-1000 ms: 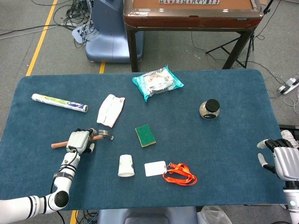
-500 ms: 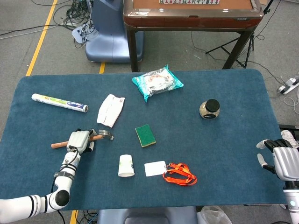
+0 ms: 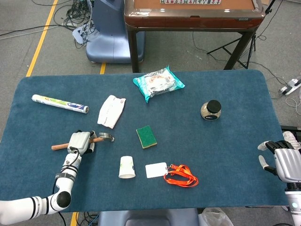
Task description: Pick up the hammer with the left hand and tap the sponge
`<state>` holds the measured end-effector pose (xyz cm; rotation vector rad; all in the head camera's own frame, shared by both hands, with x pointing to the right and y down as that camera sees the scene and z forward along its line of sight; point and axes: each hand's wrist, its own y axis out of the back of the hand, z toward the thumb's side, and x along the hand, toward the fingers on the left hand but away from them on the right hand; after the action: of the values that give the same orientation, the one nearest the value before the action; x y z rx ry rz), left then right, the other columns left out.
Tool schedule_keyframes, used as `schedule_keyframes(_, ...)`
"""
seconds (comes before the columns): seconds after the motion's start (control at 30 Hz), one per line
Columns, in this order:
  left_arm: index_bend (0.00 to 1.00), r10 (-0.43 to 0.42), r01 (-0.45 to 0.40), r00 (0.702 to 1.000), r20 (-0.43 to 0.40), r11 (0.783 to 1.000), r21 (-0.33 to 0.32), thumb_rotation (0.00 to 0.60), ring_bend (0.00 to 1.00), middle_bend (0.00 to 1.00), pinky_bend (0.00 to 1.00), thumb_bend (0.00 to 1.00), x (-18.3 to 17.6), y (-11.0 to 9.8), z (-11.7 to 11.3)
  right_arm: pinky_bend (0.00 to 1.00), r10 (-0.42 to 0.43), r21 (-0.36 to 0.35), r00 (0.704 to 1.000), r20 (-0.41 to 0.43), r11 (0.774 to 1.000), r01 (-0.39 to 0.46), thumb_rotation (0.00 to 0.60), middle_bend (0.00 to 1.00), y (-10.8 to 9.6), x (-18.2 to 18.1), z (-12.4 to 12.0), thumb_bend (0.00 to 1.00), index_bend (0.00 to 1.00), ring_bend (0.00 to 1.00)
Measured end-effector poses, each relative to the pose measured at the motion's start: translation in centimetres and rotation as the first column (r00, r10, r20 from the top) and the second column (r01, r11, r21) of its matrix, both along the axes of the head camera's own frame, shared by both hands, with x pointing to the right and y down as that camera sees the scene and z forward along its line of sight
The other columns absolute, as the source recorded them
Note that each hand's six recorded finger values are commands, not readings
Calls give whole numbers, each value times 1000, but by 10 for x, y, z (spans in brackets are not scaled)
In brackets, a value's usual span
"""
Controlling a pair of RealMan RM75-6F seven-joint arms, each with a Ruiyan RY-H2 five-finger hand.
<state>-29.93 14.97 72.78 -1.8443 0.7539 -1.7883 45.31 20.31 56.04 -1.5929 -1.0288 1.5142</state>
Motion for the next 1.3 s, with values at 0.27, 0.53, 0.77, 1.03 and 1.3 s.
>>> schedule_keyframes(0.27, 438, -5, 5, 1000, -1, 1000, 9, 600, 391, 520, 174, 492, 0, -1, 0, 288, 0, -1, 1000, 0, 1000, 0, 600, 450, 0, 0, 0, 368, 457, 393)
schedule_keyframes(0.53, 465, -8, 8, 1000, -7, 1000, 15, 600, 422, 549, 178, 511, 0, -2, -1, 288, 0, -3, 1000, 0, 1000, 0, 600, 450, 0, 0, 0, 368, 457, 393)
schedule_keyframes(0.77, 556, -3, 5, 999, -32, 999, 47, 600, 480, 625, 200, 523, 3, -6, -5, 287, -2, -6, 1000, 2, 1000, 2, 600, 450, 0, 0, 1, 368, 457, 393)
schedule_keyframes(1.03, 630, 11, -3, 996, -85, 996, 92, 600, 552, 699, 239, 542, 8, -10, -10, 288, 1, -6, 1000, 3, 1000, -1, 600, 450, 0, 0, 0, 368, 457, 393)
schedule_keyframes(1.3, 662, 23, -7, 992, -126, 993, 119, 600, 565, 720, 239, 579, 10, -12, -16, 288, 1, -7, 1000, 1, 1000, -1, 600, 450, 0, 0, 1, 368, 457, 393)
